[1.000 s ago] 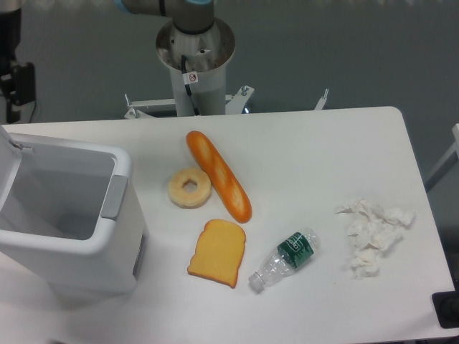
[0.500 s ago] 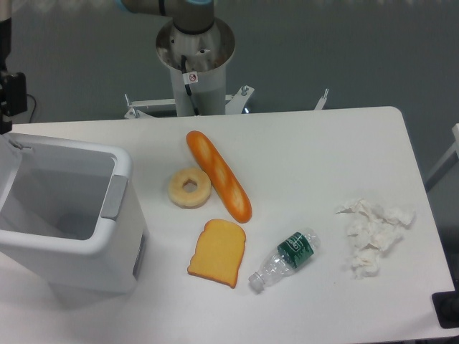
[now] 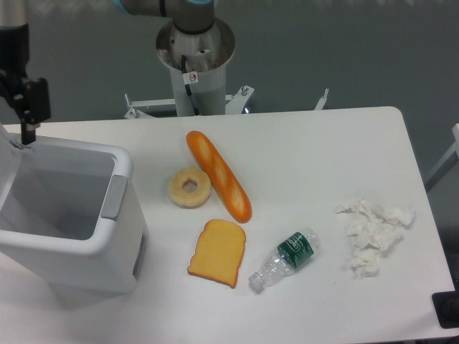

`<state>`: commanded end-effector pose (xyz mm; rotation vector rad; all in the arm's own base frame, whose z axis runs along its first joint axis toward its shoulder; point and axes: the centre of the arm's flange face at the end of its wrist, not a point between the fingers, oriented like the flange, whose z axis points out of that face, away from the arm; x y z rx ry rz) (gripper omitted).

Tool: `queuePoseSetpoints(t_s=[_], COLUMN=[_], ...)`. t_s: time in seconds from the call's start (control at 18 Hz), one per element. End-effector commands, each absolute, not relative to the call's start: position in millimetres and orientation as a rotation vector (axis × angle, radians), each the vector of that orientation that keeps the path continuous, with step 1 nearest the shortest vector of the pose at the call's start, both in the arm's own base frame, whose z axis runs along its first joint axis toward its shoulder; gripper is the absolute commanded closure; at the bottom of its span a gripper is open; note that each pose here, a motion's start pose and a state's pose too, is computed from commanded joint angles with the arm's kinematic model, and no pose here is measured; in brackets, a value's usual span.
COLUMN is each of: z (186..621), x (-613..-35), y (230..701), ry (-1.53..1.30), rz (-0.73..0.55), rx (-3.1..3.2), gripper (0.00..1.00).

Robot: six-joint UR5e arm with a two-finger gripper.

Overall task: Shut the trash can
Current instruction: 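Push the raised lid forward and down with the gripper until shut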

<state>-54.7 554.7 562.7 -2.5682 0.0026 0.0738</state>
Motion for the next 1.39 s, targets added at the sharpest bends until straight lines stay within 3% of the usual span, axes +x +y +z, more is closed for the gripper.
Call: queuePoseSetpoints(t_s=[0.78,1.39], z=[559,512], x=[-121,-169], y=[545,561], ry=[-0.139,-0.233], rz=[0.122,0.165], rx=[-2.574,-2.662], gripper=[0.00,0.00])
